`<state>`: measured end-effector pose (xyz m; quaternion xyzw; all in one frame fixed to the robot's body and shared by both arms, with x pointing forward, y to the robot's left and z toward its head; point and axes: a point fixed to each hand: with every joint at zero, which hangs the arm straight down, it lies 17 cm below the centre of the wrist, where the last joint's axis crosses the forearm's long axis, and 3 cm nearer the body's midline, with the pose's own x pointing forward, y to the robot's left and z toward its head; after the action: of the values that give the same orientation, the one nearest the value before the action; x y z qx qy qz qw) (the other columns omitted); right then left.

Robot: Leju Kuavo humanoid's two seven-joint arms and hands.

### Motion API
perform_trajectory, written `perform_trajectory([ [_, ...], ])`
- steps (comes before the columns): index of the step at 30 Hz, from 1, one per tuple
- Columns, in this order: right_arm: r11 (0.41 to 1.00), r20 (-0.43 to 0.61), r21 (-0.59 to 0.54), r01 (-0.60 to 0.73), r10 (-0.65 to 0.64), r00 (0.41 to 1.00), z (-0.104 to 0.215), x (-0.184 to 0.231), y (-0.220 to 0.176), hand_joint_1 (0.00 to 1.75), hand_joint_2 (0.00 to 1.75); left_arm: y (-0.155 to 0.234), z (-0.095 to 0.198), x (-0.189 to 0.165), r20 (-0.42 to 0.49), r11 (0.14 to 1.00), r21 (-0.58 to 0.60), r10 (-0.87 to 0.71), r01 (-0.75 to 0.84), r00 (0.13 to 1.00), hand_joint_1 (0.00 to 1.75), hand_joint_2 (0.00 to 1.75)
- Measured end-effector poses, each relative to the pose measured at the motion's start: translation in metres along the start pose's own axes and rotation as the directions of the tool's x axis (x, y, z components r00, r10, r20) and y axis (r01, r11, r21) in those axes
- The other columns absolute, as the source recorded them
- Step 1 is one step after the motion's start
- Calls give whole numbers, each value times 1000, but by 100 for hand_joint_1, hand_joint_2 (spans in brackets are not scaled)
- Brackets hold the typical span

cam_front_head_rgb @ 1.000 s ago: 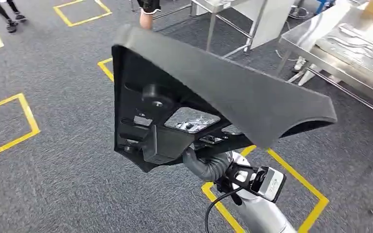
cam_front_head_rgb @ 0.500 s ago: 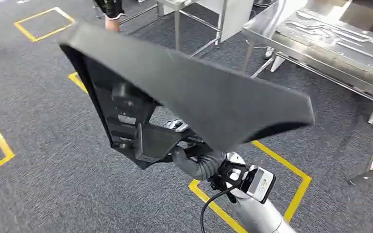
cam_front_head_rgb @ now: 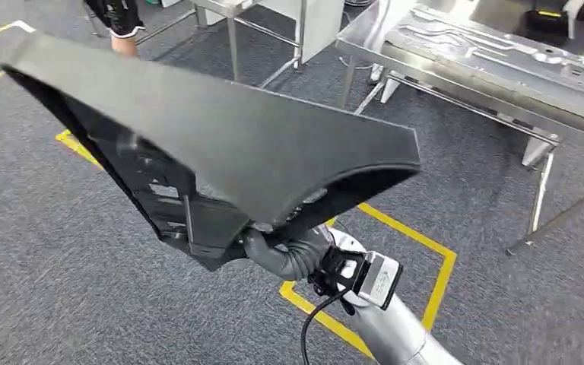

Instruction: Take the parts from the cabinet and place them on the table.

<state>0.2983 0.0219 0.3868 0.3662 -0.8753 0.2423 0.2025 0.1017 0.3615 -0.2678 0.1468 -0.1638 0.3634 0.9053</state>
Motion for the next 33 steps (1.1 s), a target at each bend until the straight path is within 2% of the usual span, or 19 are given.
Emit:
perform_trajectory([
  [33,1000,-12,-22,22,-22,1000,1,-10,-1,175,175,-9,2,4,28,999,-42,25,-24,999,0,175],
])
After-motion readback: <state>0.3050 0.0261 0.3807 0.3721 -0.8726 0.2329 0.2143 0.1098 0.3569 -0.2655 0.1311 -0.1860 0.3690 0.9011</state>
